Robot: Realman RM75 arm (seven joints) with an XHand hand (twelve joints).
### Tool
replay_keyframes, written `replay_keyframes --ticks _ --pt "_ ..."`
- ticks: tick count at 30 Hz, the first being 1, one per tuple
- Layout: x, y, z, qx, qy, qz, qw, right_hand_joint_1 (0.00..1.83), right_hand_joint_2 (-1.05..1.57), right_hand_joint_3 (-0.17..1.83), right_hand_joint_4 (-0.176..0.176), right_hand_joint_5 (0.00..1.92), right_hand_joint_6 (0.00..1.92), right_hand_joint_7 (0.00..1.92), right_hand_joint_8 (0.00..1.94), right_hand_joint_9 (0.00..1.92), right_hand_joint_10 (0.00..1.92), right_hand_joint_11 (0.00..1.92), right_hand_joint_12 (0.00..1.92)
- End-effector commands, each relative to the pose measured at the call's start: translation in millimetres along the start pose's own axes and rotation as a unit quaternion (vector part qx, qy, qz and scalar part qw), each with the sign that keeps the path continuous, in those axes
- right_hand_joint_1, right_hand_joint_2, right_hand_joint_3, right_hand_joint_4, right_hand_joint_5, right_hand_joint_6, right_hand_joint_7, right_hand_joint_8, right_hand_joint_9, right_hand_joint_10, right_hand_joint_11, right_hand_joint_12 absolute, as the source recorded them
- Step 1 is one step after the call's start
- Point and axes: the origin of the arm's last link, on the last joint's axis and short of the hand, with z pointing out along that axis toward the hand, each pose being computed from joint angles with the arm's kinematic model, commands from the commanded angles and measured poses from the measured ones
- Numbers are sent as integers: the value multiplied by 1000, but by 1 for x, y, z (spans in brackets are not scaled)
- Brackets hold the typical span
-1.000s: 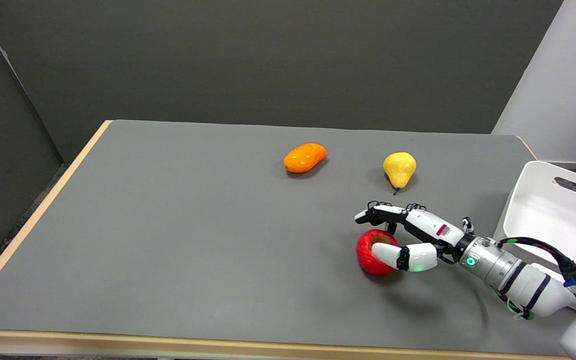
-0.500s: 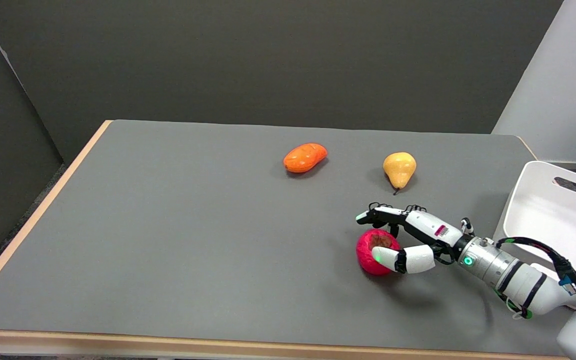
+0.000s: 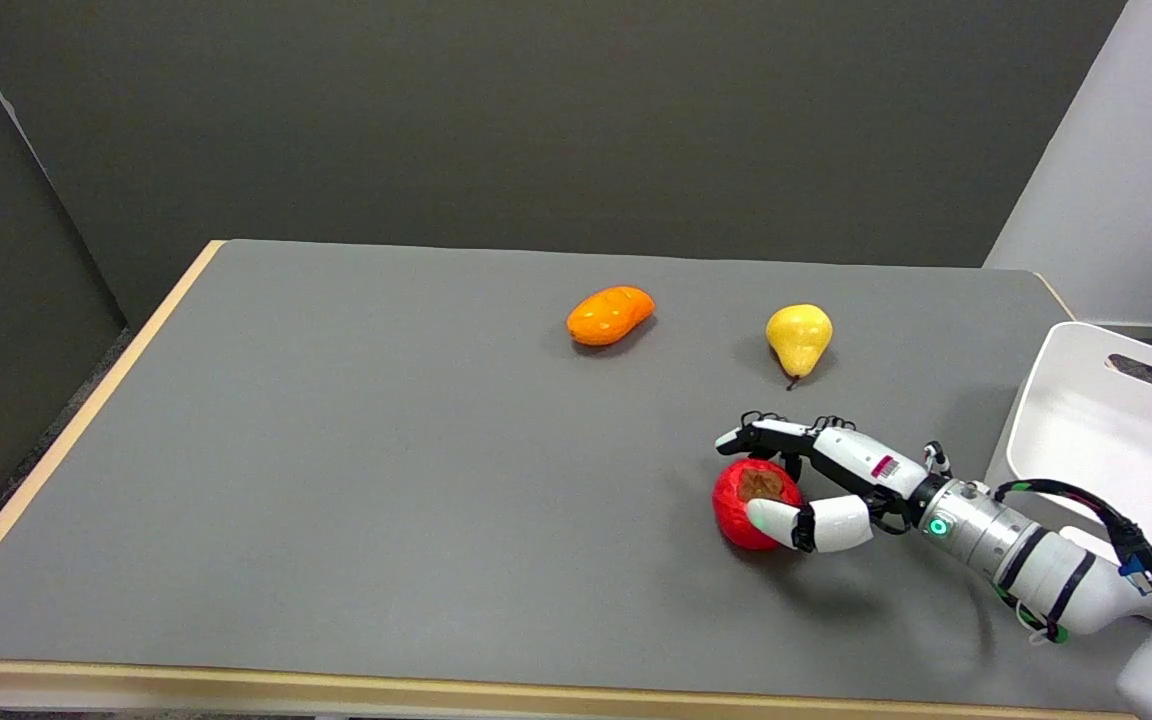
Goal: Pick up tomato.
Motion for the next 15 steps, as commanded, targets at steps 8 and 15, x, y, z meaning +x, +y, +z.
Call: replay_keyframes --ticks 8,15 --pt "4 -1 2 1 6 9 1000 912 691 963 131 405 882 471 494 498 1038 623 1698" --pt "11 -4 5 11 24 15 1000 1017 725 969 115 439 964 540 615 570 1127 650 1717"
